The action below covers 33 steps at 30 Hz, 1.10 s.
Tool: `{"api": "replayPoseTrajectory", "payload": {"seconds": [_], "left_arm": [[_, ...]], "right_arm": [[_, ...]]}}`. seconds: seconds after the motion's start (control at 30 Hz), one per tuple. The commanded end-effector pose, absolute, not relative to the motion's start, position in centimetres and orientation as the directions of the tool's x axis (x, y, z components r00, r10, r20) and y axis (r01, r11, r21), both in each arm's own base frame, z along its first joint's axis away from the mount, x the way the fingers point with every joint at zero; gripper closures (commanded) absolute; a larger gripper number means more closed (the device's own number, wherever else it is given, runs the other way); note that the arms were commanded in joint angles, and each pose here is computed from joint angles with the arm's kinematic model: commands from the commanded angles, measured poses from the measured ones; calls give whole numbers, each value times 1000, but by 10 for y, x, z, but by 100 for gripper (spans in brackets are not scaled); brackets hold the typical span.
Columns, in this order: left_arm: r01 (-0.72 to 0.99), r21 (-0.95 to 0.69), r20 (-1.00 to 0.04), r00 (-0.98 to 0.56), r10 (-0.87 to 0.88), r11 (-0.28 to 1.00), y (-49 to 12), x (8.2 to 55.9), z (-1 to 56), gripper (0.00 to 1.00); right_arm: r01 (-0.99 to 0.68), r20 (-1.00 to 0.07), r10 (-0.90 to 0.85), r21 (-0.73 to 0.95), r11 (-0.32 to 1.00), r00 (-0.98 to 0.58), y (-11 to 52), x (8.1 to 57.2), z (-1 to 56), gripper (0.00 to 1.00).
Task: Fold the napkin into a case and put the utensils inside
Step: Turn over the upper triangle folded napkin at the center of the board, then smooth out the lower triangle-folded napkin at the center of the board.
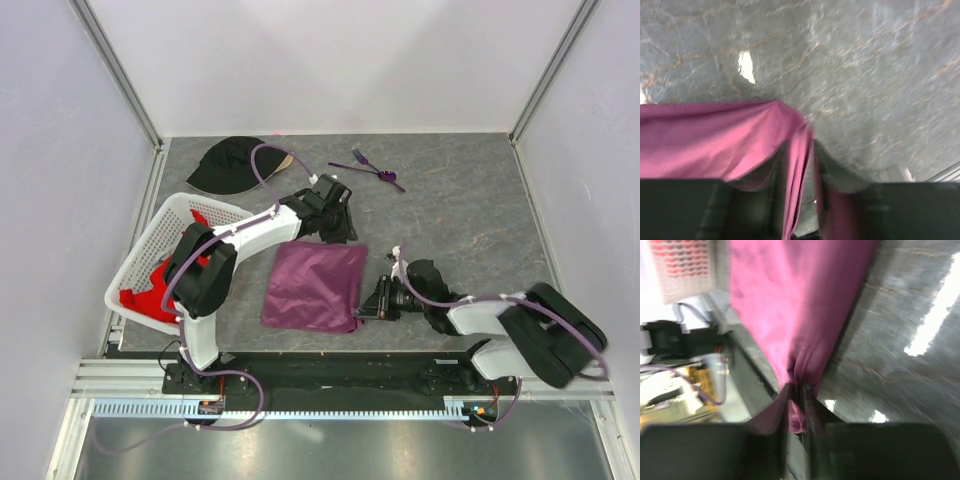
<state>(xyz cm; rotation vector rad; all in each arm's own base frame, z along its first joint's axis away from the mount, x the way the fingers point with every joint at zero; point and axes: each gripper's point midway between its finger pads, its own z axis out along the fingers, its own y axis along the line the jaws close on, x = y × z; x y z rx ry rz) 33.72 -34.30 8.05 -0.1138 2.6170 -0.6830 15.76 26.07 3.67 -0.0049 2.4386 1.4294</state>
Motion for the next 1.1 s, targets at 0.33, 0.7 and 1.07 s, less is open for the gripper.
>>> {"api": "replayPoseTrajectory", "payload": {"seconds": [0.33,0.7,1.07], "left_arm": [[337,-653,-500,-864,-53,678,-355,303,216,27],[306,-604,-374,-924,78,736,-330,193,132,48],[372,-463,-348,-911,221,805,-362,143,79,49]], "right_arm": [[-123,-355,71,494,861,-932,199,183,29,30],[-92,-403,171,556,826,-899,208,211,43,46],[-125,-331,155,685,718,-931,232,211,50,68]]}}
